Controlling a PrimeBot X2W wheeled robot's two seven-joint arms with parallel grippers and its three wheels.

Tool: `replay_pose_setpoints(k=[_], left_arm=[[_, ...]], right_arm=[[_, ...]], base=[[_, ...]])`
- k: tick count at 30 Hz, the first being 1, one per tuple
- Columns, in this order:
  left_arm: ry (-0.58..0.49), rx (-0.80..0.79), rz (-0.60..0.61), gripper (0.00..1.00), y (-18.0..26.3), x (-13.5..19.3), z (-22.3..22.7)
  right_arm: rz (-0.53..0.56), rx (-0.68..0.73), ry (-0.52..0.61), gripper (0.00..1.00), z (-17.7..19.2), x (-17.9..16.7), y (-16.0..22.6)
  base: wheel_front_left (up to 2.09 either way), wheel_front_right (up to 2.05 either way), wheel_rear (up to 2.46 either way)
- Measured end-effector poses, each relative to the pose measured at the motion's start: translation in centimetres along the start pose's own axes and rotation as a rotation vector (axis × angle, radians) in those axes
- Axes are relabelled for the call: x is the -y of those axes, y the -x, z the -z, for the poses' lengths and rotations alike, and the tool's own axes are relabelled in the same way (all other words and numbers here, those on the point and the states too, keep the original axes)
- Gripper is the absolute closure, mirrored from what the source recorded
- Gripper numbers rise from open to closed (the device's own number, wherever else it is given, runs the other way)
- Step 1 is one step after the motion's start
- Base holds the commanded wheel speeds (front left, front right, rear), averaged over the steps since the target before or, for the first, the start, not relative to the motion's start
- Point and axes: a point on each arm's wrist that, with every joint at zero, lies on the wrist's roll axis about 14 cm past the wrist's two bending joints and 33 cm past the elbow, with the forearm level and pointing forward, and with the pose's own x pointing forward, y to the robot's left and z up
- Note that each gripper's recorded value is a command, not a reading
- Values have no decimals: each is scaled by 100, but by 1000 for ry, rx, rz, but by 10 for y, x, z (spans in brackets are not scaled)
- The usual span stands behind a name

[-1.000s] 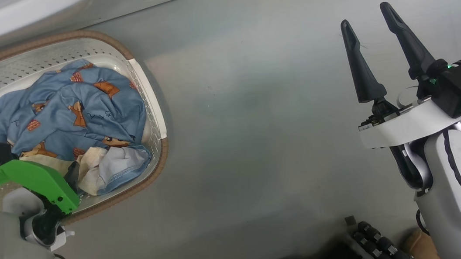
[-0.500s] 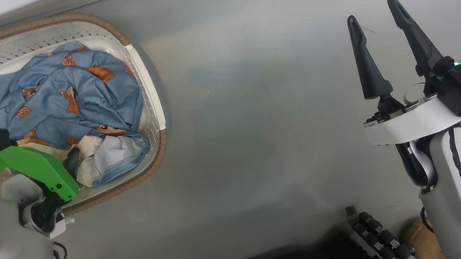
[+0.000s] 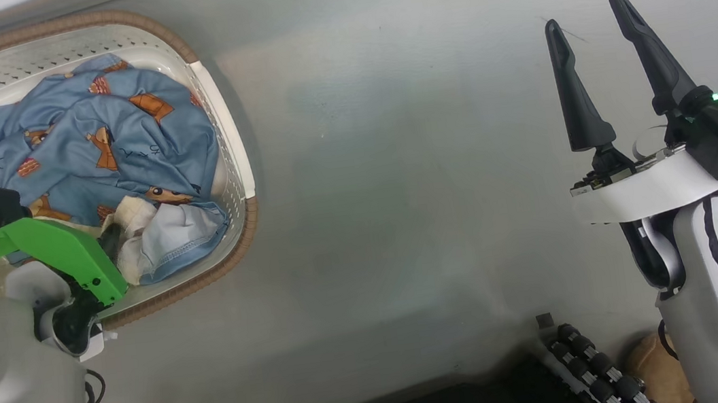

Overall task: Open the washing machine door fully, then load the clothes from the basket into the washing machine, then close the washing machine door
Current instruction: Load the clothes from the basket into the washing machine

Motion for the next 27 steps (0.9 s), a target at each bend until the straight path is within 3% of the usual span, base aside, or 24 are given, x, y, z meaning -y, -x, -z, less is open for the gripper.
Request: replay_pose_setpoints(k=[3, 14, 27], left_arm=[[0, 3, -4, 100, -1, -1, 0], [0, 72, -7, 100, 2, -1, -12], [1, 252, 44, 100, 26, 21, -39]], right_arm=[[2, -2, 0, 0, 1, 1, 0], [-1, 9, 0, 0, -3, 0, -2], [-12, 55, -4, 0, -25, -6, 0]], base=[[0, 0, 0], [0, 0, 0], [0, 0, 0]])
